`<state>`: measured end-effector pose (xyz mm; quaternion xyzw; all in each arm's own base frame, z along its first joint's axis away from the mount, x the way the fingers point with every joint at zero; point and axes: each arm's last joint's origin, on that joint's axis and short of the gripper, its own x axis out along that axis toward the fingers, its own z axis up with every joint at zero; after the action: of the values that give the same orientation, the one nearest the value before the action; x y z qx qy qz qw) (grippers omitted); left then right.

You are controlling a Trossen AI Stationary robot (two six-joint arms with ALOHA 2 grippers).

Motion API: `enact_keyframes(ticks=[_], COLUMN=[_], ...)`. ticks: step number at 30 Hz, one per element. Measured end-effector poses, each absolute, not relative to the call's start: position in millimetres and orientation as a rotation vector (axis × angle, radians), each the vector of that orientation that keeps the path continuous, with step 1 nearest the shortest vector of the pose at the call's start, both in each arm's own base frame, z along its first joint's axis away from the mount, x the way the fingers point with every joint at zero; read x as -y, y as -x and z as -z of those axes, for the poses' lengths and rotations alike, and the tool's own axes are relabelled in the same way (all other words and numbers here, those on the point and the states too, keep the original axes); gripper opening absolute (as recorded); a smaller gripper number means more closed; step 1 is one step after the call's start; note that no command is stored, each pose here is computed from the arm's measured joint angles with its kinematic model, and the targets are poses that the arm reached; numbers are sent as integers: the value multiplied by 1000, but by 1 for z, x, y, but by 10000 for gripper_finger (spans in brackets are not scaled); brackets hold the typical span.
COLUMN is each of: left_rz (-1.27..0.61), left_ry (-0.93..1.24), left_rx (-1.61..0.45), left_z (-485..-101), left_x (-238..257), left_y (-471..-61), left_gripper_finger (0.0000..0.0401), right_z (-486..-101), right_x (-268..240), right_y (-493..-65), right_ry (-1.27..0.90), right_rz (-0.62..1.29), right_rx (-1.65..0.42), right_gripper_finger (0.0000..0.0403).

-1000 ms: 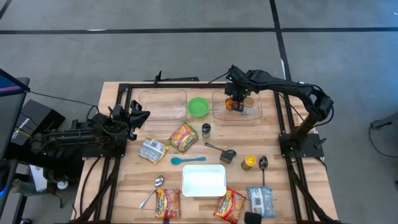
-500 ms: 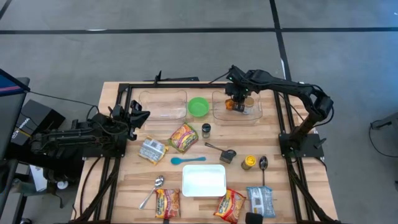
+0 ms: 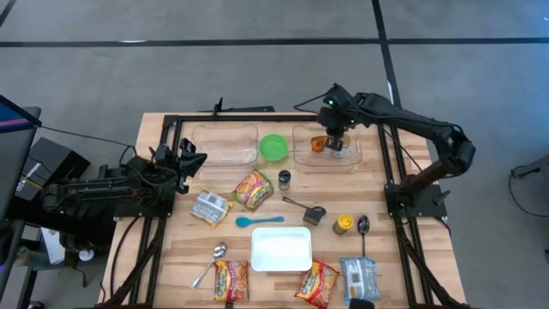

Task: Pick & Place Food Item
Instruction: Put the yellow noodle pack into the left transparent bin

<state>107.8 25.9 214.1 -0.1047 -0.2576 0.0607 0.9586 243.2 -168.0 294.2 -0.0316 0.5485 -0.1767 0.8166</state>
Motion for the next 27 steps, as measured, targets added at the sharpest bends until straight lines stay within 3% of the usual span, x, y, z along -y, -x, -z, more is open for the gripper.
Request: enact_keyframes(ticks=[10,21,27], left_rz=[-123,-123,-123], left_ry=[213,213,213], left_rx=[523,522,523], left_z=[-214,-214,-214], left_x=[-26,-26,-26], left_y=[-108,-108,-108], left_gripper_finger=[21,21,21], right_z=[-324,-334,-333], right_x=[151,128,115], right_y=[-223,-224,-228], right_ry=[-144,-50,-43], right_rz=[544,439,319], right_rx=[-1011,-1001,-1011], right_gripper_finger=[86,85,38])
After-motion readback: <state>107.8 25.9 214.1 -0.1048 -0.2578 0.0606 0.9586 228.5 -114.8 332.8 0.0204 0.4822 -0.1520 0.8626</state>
